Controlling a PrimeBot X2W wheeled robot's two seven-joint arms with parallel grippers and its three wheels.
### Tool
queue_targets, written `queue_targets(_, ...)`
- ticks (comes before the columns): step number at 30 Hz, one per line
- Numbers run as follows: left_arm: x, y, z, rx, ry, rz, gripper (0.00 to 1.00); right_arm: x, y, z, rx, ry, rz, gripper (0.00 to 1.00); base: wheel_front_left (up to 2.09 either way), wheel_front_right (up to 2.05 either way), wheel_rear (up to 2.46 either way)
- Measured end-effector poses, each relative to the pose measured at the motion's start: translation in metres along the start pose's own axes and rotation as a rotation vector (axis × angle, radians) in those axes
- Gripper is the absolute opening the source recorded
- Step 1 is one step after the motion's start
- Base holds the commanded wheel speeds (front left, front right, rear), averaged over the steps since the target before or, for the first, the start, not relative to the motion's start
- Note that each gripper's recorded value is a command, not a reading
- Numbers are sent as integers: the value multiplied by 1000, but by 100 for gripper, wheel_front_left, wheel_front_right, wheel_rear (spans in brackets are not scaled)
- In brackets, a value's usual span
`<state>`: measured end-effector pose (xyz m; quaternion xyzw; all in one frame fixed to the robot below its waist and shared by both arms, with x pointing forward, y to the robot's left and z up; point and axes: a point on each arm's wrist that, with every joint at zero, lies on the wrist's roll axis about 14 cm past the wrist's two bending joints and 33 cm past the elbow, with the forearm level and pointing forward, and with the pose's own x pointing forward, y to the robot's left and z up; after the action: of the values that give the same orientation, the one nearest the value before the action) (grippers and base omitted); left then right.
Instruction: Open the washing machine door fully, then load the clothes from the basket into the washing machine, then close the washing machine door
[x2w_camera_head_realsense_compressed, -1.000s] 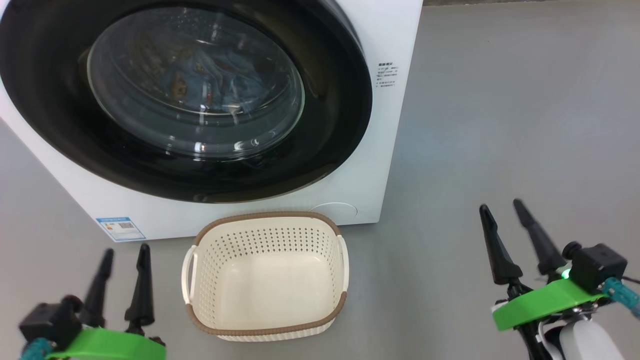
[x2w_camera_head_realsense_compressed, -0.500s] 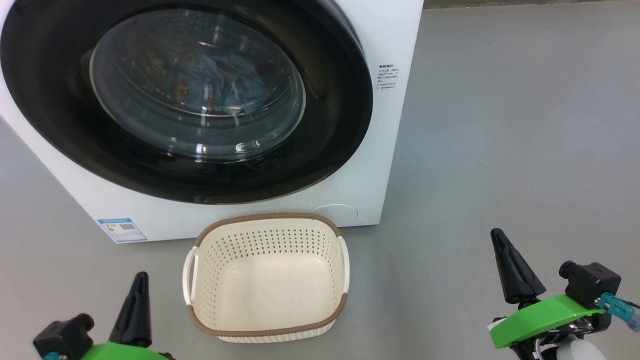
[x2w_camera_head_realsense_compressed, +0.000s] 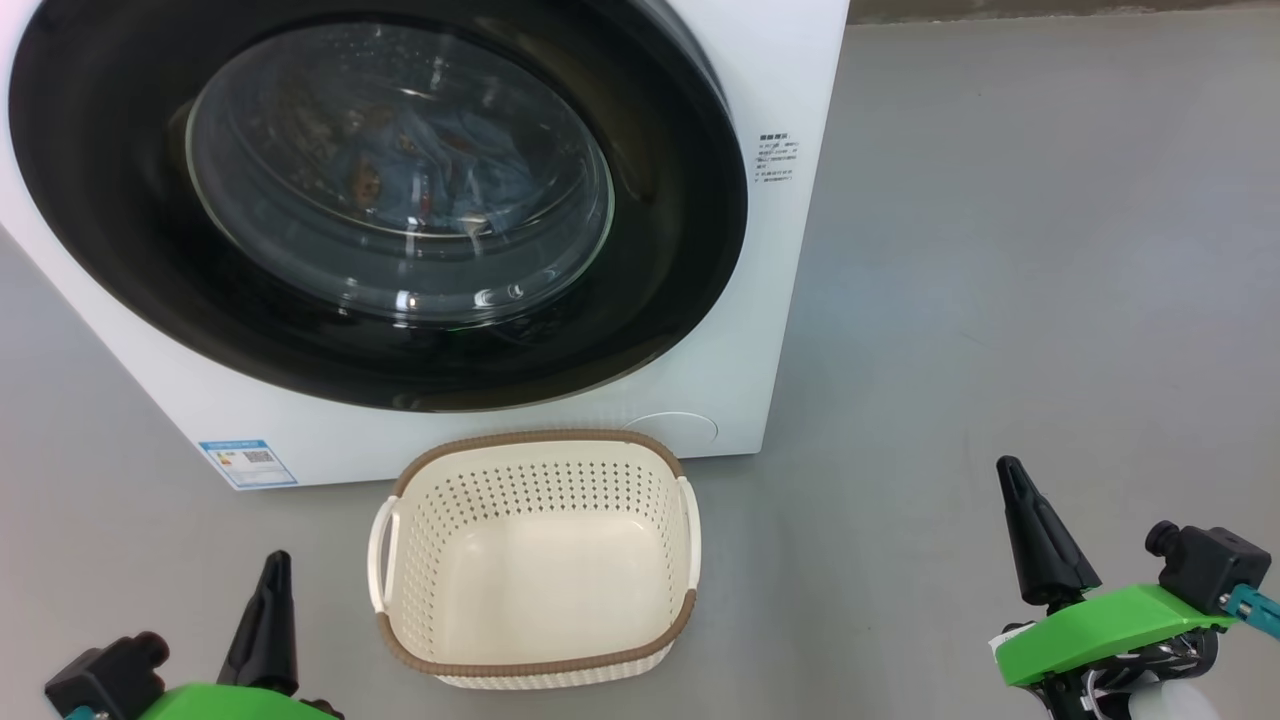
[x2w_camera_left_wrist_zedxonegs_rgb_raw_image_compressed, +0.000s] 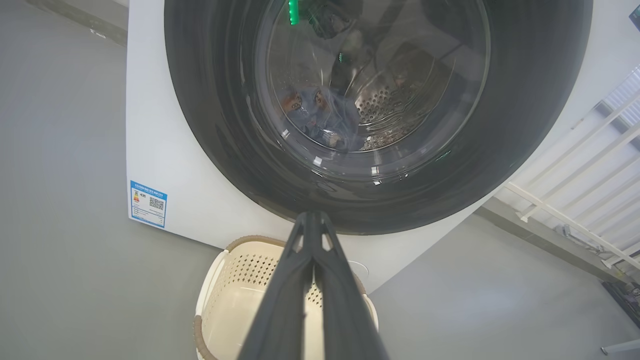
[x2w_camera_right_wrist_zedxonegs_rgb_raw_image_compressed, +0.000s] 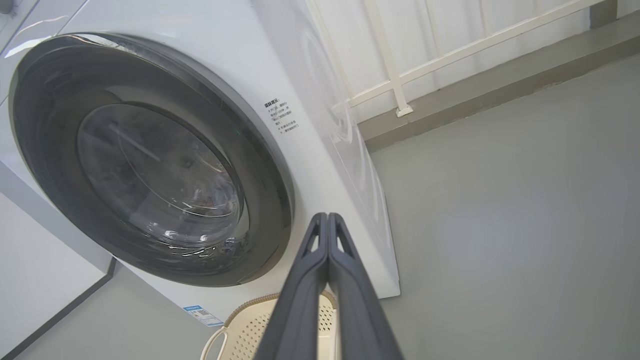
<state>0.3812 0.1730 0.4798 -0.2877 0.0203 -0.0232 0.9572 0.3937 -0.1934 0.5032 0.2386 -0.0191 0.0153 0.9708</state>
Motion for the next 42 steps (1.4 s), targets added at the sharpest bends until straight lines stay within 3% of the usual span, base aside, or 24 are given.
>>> queue_targets(42,-4,12,1,-398,13,77,0,-2,-10,0,437,15,-79,0,0,0,0)
